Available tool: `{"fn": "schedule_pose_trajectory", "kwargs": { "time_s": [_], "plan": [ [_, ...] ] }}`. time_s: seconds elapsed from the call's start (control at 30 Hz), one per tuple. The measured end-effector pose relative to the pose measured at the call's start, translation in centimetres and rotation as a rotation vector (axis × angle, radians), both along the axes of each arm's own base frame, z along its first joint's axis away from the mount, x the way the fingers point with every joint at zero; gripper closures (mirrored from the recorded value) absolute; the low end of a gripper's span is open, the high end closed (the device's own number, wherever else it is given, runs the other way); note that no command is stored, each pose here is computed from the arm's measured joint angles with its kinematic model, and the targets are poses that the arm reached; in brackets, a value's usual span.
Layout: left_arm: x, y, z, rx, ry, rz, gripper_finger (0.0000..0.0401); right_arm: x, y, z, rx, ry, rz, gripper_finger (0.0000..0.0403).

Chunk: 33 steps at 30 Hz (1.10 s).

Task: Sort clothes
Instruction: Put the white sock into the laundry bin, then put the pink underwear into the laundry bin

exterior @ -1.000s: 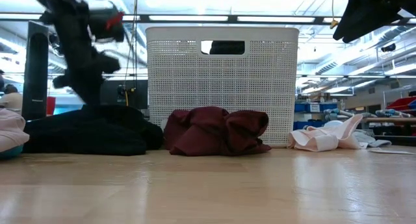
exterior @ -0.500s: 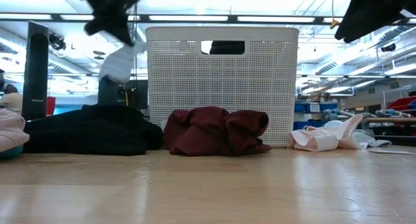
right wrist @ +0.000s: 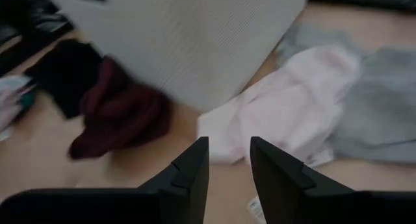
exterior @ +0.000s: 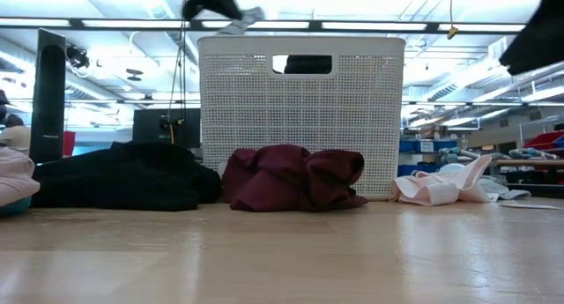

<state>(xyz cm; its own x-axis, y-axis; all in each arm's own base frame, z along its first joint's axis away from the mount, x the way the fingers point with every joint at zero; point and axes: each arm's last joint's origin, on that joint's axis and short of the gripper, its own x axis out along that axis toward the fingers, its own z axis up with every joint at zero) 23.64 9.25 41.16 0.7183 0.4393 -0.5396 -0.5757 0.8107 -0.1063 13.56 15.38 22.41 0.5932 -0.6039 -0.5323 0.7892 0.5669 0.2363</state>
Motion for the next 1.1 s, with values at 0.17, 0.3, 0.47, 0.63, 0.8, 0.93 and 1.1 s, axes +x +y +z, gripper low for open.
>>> {"fn": "schedule_pose_trajectory", "kwargs": {
  "time_s": [0.17, 0.3, 0.47, 0.63, 0.8, 0.93, 1.1],
  "plan": [
    [4.0, 1.1, -0.5, -0.038, 0.063, -0.106, 0.0401, 0.3, 1.4, -2.3, 0.055, -0.036, 0.104, 0.0289],
    [6.0, 1.6, -2.4, -0.098, 0.128, -0.157, 0.0401, 0.4, 1.6, -3.8, 0.044, -0.011, 0.152, 0.0289],
    [7.3, 1.9, -4.5, -0.119, 0.226, -0.223, 0.0393, 0.3, 1.6, -4.2, 0.104, 0.003, 0.125, 0.0289],
    [8.2, 2.1, -5.5, -0.105, 0.261, -0.251, 0.0379, 0.4, 1.7, -4.2, 0.117, -0.014, 0.126, 0.0290],
    [8.6, 2.3, -5.3, -0.077, 0.227, -0.217, 0.0354, 0.5, 1.8, -4.2, 0.128, -0.027, 0.127, 0.0290],
    [8.5, 2.5, -5.2, -0.059, 0.227, -0.196, 0.0327, 0.5, 1.4, -4.1, 0.058, -0.044, 0.132, 0.0290],
    [8.4, 2.5, -5.3, -0.056, 0.247, -0.201, 0.0306, 0.8, 1.1, -3.9, 0.018, -0.062, 0.124, 0.0290]
  ]
}}
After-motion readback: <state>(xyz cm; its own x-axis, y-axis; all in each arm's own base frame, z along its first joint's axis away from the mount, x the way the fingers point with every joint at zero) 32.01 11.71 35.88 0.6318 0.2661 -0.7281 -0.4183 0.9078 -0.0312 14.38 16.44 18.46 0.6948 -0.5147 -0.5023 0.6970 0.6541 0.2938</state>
